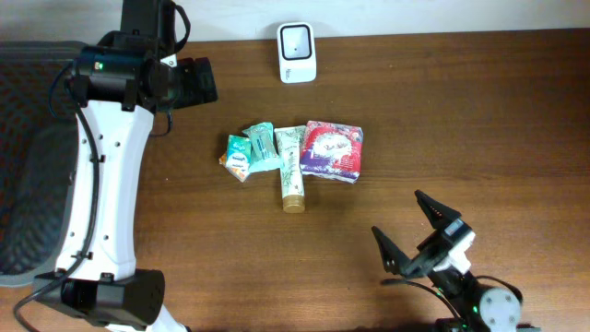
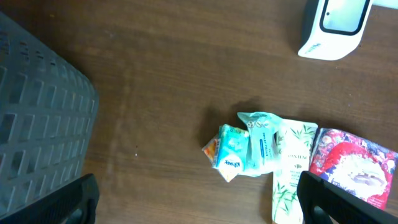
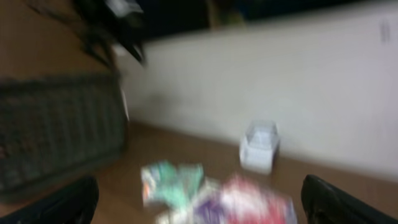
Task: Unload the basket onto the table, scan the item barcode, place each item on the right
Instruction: 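Reach the right gripper toward the pink-purple package and grasp it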
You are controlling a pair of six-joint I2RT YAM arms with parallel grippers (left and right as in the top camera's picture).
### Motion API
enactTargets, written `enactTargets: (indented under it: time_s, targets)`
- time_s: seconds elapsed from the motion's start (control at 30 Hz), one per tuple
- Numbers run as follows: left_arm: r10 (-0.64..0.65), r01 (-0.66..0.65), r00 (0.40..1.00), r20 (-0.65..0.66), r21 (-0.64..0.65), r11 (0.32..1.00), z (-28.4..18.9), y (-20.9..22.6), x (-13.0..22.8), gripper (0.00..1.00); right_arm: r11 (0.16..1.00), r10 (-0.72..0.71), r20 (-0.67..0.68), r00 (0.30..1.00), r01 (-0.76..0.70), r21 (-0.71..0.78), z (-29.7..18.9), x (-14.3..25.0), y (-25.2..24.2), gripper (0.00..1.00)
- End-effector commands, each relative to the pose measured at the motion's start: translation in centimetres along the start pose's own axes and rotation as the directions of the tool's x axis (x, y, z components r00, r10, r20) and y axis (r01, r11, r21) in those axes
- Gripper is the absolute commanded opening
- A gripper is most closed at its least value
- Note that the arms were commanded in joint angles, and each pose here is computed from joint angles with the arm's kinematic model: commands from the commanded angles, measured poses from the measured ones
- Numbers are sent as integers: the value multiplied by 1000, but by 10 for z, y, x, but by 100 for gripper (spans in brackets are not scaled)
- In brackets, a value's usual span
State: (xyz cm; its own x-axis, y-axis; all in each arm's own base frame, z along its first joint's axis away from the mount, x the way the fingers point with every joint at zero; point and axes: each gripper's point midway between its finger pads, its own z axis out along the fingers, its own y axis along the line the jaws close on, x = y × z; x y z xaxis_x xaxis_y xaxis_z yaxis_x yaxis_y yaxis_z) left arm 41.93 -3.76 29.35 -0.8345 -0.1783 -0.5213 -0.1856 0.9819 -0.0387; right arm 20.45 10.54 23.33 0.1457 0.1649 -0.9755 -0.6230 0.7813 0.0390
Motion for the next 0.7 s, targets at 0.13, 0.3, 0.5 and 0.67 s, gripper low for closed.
enactTargets:
  time_s: [0.13, 0.3, 0.5, 0.67]
  targets:
    - [6, -6, 1000, 15, -14, 1000, -3, 4, -3, 99, 991, -132, 419, 898, 121, 52, -23, -107, 13, 99]
    - [6, -6, 1000, 15, -14, 1000, -3, 4, -3, 99, 989, -141, 405, 903, 110, 98, -17, -130, 6, 99]
    - [6, -6, 1000, 15, -14, 1000, -3, 4, -3, 99, 957, -241, 48, 969, 230, 175, 37, -142, -30, 99]
    - [6, -6, 1000, 14, -14, 1000, -3, 4, -3, 99, 975, -94, -330, 939, 154, 159, 81, -132, -64, 99]
